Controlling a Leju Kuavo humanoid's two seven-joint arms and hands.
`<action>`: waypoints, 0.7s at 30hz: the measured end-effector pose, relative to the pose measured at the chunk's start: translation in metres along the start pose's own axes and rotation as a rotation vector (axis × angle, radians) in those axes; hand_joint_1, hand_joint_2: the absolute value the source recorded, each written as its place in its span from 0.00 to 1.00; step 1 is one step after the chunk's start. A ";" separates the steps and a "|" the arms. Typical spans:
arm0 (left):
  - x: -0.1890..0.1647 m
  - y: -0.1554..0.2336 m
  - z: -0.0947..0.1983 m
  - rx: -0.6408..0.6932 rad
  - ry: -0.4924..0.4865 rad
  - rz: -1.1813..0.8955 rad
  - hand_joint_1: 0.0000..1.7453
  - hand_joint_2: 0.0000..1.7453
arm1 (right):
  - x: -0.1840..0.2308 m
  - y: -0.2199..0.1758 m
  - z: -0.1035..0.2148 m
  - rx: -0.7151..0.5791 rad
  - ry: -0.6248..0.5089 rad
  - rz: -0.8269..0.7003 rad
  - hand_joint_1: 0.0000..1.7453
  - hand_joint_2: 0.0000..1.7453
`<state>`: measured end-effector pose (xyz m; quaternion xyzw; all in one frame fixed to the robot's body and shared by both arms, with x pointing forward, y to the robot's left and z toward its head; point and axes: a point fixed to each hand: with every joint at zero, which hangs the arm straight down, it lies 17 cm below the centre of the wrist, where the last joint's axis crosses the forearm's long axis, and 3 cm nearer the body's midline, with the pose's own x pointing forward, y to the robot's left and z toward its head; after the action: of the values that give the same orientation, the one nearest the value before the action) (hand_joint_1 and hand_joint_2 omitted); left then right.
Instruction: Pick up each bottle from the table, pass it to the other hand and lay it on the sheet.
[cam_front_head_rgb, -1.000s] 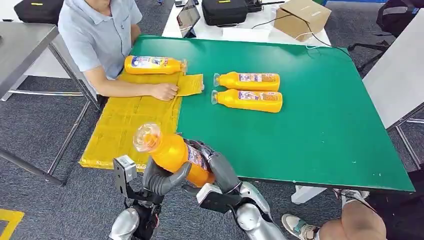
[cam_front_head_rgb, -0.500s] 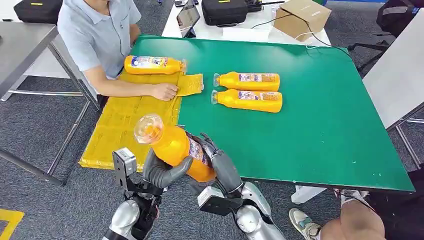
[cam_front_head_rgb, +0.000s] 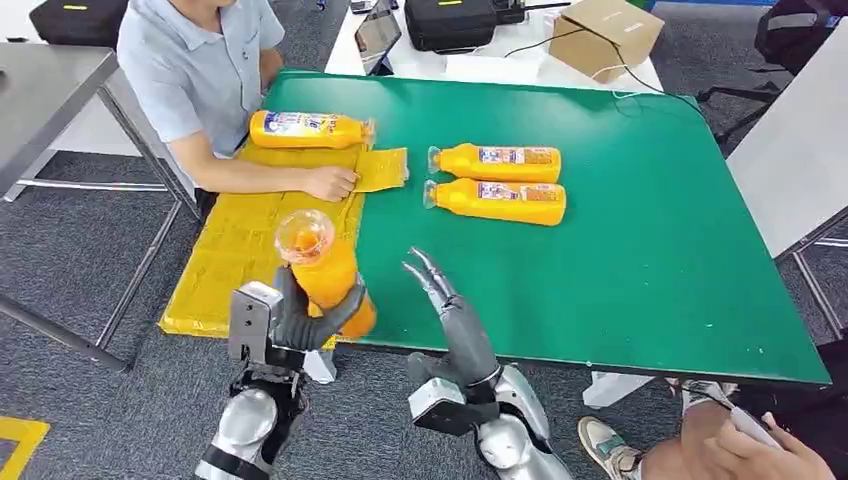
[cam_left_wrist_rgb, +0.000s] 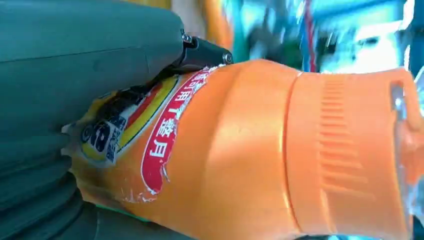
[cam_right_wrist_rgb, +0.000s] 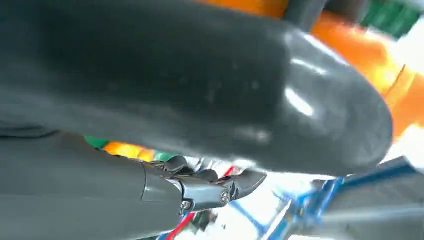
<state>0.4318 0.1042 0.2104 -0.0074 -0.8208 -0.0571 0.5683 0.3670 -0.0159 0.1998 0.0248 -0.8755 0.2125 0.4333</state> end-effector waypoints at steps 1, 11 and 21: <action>-0.001 0.012 -0.006 0.029 -0.019 -0.131 1.00 1.00 | -0.002 -0.012 0.003 -0.043 0.002 0.020 0.00 0.00; -0.075 0.074 -0.054 0.031 0.122 -0.776 1.00 1.00 | -0.019 -0.100 0.023 -0.293 0.048 0.112 0.00 0.00; -0.134 0.105 -0.070 -0.039 0.242 -1.016 1.00 1.00 | -0.032 -0.112 0.032 -0.319 0.087 0.098 0.00 0.00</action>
<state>0.5529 0.2087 0.1189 0.3880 -0.6480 -0.3412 0.5595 0.3887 -0.1349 0.1976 -0.0963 -0.8786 0.0928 0.4583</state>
